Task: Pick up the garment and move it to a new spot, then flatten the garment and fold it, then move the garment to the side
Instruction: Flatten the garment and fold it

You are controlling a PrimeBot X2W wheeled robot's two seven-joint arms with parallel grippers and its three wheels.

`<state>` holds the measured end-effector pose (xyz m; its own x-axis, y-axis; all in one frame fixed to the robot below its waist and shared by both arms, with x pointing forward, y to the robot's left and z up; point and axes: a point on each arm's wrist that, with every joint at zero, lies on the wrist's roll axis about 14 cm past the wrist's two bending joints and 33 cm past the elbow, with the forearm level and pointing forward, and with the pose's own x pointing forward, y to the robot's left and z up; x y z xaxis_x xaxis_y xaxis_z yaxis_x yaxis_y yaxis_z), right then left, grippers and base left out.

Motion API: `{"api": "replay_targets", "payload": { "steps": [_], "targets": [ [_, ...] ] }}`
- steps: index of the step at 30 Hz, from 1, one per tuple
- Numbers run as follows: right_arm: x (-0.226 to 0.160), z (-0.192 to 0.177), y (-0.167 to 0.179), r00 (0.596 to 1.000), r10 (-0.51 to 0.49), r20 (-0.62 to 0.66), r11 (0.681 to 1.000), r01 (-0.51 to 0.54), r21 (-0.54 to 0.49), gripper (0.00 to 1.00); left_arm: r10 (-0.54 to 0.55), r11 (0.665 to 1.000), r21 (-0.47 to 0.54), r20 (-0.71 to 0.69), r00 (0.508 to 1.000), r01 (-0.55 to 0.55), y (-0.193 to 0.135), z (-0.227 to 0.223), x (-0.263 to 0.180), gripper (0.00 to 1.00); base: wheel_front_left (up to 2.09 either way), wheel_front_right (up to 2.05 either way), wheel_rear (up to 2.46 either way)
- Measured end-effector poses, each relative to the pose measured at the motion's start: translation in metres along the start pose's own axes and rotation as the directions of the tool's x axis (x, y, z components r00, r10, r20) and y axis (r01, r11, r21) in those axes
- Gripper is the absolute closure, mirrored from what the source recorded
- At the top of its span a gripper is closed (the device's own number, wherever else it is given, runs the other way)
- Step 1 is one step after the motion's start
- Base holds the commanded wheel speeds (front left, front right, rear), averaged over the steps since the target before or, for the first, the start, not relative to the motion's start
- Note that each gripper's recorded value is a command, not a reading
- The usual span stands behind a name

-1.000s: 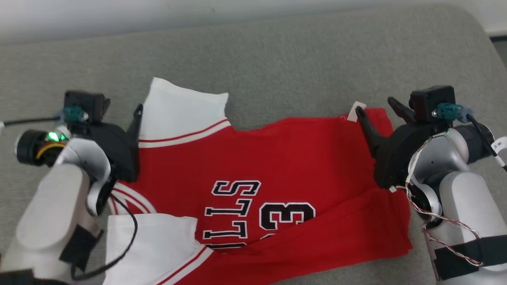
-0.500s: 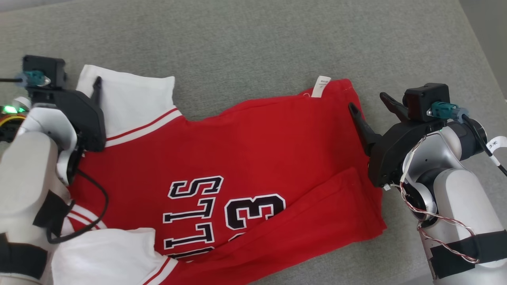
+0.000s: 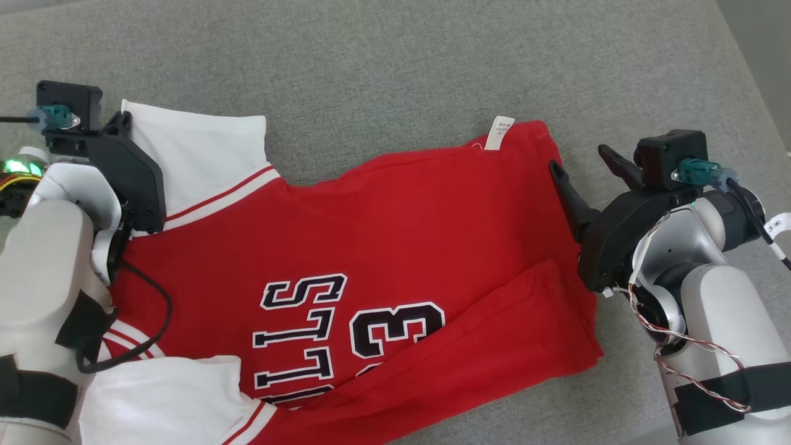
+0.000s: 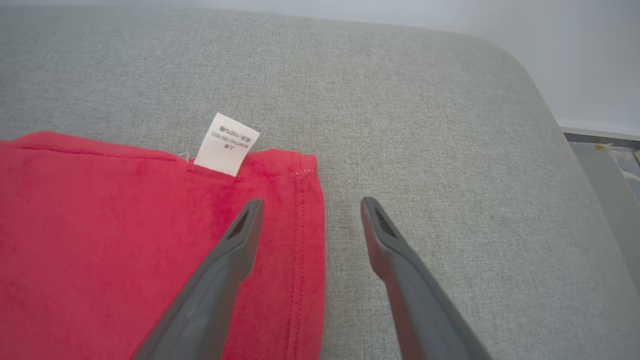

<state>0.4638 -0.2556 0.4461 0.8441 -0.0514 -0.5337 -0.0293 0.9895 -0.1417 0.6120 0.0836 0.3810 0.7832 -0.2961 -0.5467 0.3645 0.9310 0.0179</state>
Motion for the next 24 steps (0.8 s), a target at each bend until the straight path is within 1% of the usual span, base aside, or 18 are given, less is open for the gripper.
{"api": "replay_targets", "payload": {
  "steps": [3,7,10,12,17,20,21,22,23,24],
  "targets": [
    [0.003,-0.001,0.001,1.000,0.005,-0.015,1.000,-0.005,-0.007,0.00,-0.013,1.000,-0.004,0.015,1.000,0.013,-0.003,0.001,0.001,1.00,0.00,0.00,0.00],
    [0.009,0.001,-0.009,0.998,-0.018,-0.057,0.999,0.016,-0.035,0.00,-0.044,0.999,-0.024,0.032,0.999,0.045,-0.004,0.005,0.000,1.00,0.00,0.00,0.00],
    [0.014,-0.007,-0.016,0.991,-0.036,-0.131,0.994,0.023,-0.105,0.00,-0.066,0.997,-0.039,0.033,0.997,0.068,-0.007,0.005,-0.003,1.00,0.00,0.00,0.00],
    [0.018,-0.006,-0.018,0.987,-0.034,-0.157,0.992,0.014,-0.128,0.00,-0.070,0.997,-0.034,0.031,0.997,0.071,-0.007,0.005,-0.005,1.00,0.00,0.00,0.00],
    [0.031,0.016,-0.016,0.989,-0.026,-0.143,0.987,0.003,-0.161,0.00,-0.077,0.996,-0.031,0.041,0.996,0.078,-0.004,0.010,-0.008,1.00,0.00,0.00,0.00],
    [0.038,0.013,-0.014,0.985,-0.023,-0.171,0.986,-0.006,-0.168,0.00,-0.081,0.996,-0.038,0.047,0.996,0.083,-0.004,0.011,-0.008,1.00,0.00,0.00,0.00],
    [0.040,0.010,-0.013,0.983,-0.022,-0.184,0.986,-0.010,-0.168,0.11,-0.081,0.996,-0.039,0.049,0.995,0.083,-0.004,0.011,-0.007,1.00,0.00,0.00,0.00],
    [0.043,0.007,-0.012,0.981,-0.017,-0.196,0.986,-0.016,-0.164,0.15,-0.082,0.996,-0.042,0.050,0.995,0.084,-0.003,0.012,-0.007,1.00,0.00,0.00,0.00],
    [0.045,0.004,-0.011,0.978,-0.016,-0.209,0.986,-0.020,-0.166,0.32,-0.080,0.995,-0.046,0.054,0.995,0.083,-0.003,0.012,-0.006,1.00,0.00,0.00,0.00],
    [0.048,0.003,-0.010,0.977,-0.013,-0.215,0.986,-0.024,-0.168,0.40,-0.078,0.996,-0.048,0.056,0.995,0.081,-0.003,0.012,-0.005,1.00,0.00,0.00,0.00]
  ]
}}
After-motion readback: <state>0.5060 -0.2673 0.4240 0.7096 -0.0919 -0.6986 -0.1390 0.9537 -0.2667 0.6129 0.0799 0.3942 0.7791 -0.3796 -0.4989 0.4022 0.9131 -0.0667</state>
